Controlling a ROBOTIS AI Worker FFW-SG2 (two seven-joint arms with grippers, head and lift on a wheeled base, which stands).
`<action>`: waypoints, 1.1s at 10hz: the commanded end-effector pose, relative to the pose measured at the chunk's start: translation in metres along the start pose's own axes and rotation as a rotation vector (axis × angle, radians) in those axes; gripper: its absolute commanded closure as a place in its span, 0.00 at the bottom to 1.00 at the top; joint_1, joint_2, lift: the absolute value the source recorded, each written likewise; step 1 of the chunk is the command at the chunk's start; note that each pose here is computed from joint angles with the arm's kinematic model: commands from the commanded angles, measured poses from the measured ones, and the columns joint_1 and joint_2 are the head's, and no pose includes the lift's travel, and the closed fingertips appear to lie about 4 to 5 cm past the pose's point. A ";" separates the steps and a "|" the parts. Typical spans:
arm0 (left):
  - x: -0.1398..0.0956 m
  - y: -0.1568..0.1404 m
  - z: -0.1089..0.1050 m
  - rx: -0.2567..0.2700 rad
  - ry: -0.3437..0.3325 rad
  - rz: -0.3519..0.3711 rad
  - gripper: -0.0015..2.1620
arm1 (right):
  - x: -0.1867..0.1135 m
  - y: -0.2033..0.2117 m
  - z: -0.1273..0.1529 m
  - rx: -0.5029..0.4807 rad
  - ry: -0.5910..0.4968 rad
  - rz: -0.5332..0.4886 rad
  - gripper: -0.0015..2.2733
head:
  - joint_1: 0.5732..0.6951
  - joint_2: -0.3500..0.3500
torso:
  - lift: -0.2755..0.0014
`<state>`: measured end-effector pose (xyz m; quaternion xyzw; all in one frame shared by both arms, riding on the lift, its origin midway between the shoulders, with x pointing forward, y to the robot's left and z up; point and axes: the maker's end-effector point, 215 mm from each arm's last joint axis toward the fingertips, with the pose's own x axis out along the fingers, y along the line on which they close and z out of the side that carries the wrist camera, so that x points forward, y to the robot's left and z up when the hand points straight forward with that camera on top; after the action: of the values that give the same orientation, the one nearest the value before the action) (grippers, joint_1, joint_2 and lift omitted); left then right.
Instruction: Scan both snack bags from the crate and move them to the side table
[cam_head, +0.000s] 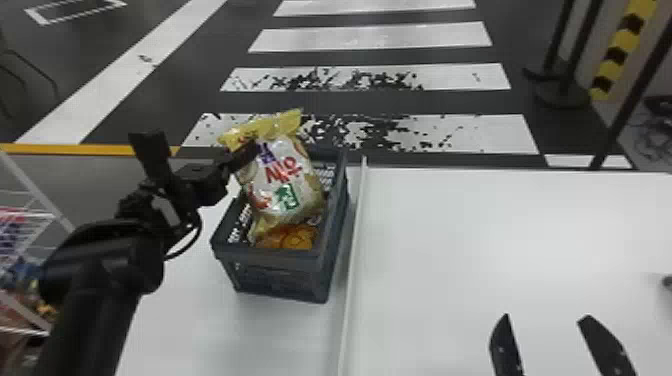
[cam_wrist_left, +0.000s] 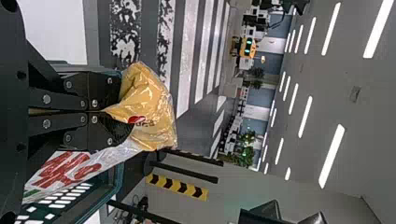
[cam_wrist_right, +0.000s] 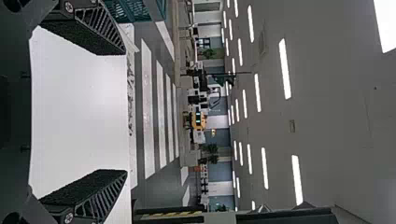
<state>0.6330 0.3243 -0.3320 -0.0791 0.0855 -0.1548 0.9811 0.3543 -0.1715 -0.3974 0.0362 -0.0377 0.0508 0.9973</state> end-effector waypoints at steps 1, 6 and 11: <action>-0.020 0.008 0.015 -0.031 -0.009 0.018 0.99 | 0.001 0.003 0.000 0.000 -0.001 0.006 0.04 | 1.00 0.74 | 0.64; -0.083 -0.007 0.097 -0.238 -0.212 -0.068 0.99 | 0.004 0.022 0.002 0.000 0.002 0.038 0.04 | 1.00 0.83 | 0.64; -0.085 -0.111 0.084 -0.427 -0.222 -0.303 0.99 | 0.001 0.022 0.010 -0.007 -0.003 0.037 0.04 | 1.00 0.79 | 0.64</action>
<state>0.5411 0.2790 -0.2153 -0.3052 -0.0119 -0.2526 0.9181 0.3532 -0.1511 -0.3862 0.0329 -0.0416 0.0686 0.9962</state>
